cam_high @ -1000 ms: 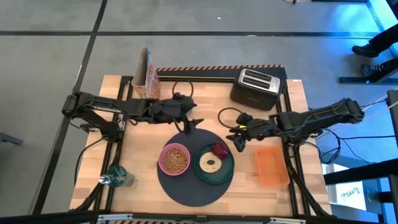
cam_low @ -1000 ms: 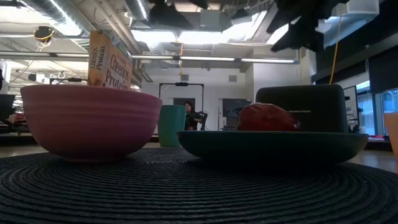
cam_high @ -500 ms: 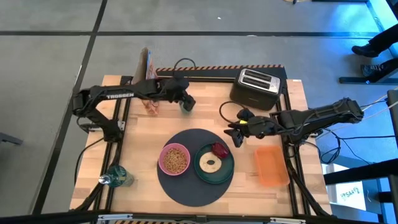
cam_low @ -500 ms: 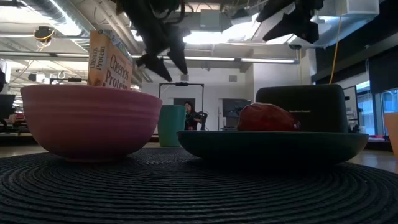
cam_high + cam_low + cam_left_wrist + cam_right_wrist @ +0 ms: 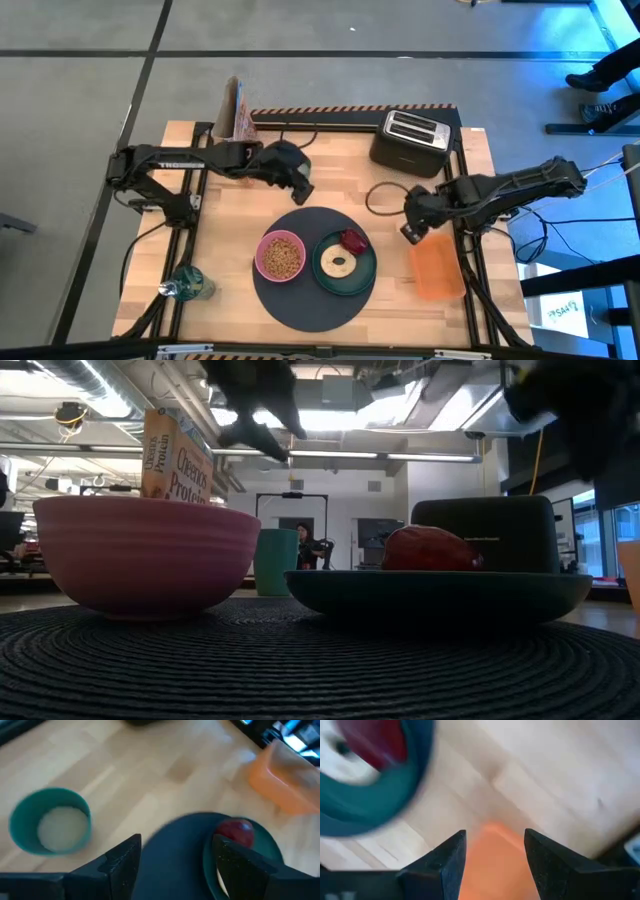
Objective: Arrange a breakfast setting
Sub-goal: Put the yellow spoon on the left side of the blue placemat
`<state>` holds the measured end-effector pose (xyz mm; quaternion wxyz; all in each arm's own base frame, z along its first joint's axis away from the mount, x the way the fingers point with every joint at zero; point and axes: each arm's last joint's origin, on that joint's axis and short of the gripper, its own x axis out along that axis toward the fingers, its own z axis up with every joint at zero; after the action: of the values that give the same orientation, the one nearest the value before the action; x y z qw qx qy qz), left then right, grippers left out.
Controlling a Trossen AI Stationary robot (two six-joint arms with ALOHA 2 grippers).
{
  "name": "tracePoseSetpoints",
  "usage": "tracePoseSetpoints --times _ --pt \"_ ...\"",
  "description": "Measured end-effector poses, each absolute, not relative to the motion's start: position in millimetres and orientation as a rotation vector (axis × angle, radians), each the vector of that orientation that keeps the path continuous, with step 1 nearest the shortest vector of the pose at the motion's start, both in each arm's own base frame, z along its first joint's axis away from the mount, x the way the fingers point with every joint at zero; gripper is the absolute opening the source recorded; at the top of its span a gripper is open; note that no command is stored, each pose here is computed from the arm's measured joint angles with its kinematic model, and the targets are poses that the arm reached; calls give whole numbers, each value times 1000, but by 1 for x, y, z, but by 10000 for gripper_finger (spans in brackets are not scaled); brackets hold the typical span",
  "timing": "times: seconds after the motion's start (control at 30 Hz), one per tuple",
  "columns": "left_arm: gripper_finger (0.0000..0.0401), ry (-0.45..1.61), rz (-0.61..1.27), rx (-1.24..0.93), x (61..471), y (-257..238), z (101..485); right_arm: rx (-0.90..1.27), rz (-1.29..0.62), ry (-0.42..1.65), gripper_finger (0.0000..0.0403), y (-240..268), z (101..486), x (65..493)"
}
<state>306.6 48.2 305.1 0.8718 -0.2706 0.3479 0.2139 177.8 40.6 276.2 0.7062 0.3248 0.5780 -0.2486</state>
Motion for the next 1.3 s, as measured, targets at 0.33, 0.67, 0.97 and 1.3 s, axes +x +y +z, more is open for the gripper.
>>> tracePoseSetpoints --times 0.33,0.67,0.97,1.3 --pt "239 959 319 -657 283 -16 305 724 -486 1282 188 47 242 181" --pt "239 1423 252 -985 223 -74 313 663 -398 1245 188 49 243 186" --pt "239 1398 392 -1224 166 -93 362 585 -369 1210 188 48 244 189" --pt "239 1571 302 -1117 119 -111 395 521 -327 1076 188 49 249 200"
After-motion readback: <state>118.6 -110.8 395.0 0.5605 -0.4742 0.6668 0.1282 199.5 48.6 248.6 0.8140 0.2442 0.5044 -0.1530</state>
